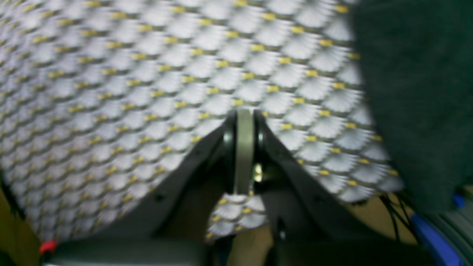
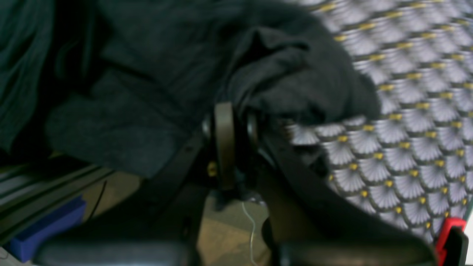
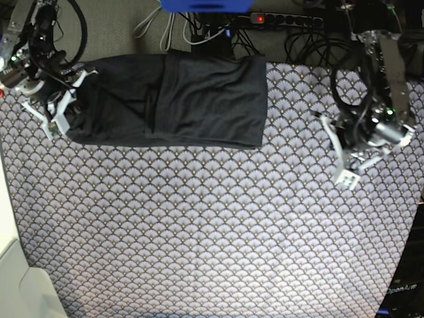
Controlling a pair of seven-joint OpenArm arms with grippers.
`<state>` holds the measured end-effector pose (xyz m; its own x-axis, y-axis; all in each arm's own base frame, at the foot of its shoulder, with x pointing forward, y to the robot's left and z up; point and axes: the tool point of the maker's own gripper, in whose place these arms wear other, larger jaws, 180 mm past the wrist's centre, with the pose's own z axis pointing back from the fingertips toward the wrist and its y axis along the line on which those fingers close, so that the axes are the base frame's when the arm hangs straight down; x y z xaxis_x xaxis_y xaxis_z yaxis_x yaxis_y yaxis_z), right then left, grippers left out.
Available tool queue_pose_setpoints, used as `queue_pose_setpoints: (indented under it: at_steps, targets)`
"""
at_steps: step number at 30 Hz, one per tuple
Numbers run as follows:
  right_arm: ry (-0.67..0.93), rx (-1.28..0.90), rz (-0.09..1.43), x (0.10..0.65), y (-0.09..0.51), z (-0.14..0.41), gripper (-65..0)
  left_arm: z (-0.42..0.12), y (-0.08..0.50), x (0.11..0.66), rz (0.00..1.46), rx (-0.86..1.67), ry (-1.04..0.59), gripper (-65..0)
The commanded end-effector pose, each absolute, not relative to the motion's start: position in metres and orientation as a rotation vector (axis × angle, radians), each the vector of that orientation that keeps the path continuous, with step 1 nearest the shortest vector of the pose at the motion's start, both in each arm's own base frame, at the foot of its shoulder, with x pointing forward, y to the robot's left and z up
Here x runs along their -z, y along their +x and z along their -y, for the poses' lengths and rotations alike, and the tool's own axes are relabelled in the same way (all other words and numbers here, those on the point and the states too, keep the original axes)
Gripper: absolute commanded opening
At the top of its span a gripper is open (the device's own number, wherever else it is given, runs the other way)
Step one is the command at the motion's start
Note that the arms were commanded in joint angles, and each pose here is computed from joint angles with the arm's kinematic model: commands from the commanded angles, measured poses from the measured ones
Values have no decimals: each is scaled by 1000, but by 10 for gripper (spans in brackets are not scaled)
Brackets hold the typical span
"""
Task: Fold the T-shirt properly
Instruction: 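Grasp the strip's end with the right gripper and lift it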
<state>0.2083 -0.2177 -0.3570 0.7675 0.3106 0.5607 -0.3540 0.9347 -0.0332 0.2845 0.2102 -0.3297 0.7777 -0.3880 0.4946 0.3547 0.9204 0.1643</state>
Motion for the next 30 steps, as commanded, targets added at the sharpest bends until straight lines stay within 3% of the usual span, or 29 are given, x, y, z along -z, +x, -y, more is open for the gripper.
queue_pose_setpoints:
  at_steps: [1,8,20,30]
  targets:
    - [85,-389,640,347,217,211,-650,-222,291,316,589,390,97,-647]
    - [204,-521,625,356,217,153,-650,-260,284,309,583,317,163,-647]
    - [422,-823,621,353,207,39,-650,-280,267,315,542,282,191,-647]
    - [545,-1004,702,325,211,-35,-650,-316,254,307,522,223,262,-647]
